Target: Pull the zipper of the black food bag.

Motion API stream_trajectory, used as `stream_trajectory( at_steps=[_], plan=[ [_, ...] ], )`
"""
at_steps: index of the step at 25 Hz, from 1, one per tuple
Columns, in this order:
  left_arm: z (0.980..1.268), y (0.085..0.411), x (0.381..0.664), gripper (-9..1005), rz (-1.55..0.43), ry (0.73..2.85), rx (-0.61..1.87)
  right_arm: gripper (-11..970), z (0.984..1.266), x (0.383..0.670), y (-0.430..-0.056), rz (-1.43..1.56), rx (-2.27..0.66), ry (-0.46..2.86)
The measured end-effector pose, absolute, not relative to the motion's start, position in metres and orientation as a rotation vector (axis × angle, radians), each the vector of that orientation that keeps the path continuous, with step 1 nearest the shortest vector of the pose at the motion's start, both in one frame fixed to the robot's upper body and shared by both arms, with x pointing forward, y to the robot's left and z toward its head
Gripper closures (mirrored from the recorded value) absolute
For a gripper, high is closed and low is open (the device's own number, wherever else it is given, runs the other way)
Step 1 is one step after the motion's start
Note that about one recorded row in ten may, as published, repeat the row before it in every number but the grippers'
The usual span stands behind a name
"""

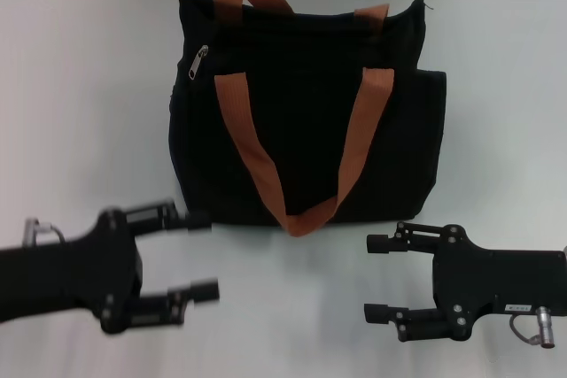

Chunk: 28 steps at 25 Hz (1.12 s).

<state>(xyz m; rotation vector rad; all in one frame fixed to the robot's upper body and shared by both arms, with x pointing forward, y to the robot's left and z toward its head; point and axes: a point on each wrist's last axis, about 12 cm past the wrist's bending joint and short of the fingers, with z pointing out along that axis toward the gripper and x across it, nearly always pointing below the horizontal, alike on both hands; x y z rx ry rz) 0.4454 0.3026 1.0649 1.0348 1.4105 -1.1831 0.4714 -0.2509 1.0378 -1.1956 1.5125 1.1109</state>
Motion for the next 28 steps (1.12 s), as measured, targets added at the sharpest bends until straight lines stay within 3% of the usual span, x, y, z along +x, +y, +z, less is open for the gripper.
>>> stream_trajectory(
  at_steps=[6,8,12,18,28],
  plan=[
    [1.079,0.306,0.456,274,-1.076,1.266,0.799,177,1.036,0.472,-0.25,1.108,-1.187,1.526],
    [1.086,0.317,0.462,276,-0.951,1.201,0.633,177,1.035,0.471,-0.251,1.106,-1.182,1.529],
    [1.087,0.336,0.473,282,-0.808,1.245,0.54,178,1.035,0.47,-0.252,1.105,-1.178,1.534],
    [1.082,0.36,0.491,290,-0.695,1.45,0.674,178,1.034,0.47,-0.253,1.102,-1.18,1.538],
    [1.076,0.365,0.489,304,-0.662,1.536,0.799,178,1.033,0.472,-0.252,1.085,-1.189,1.557]
  ],
)
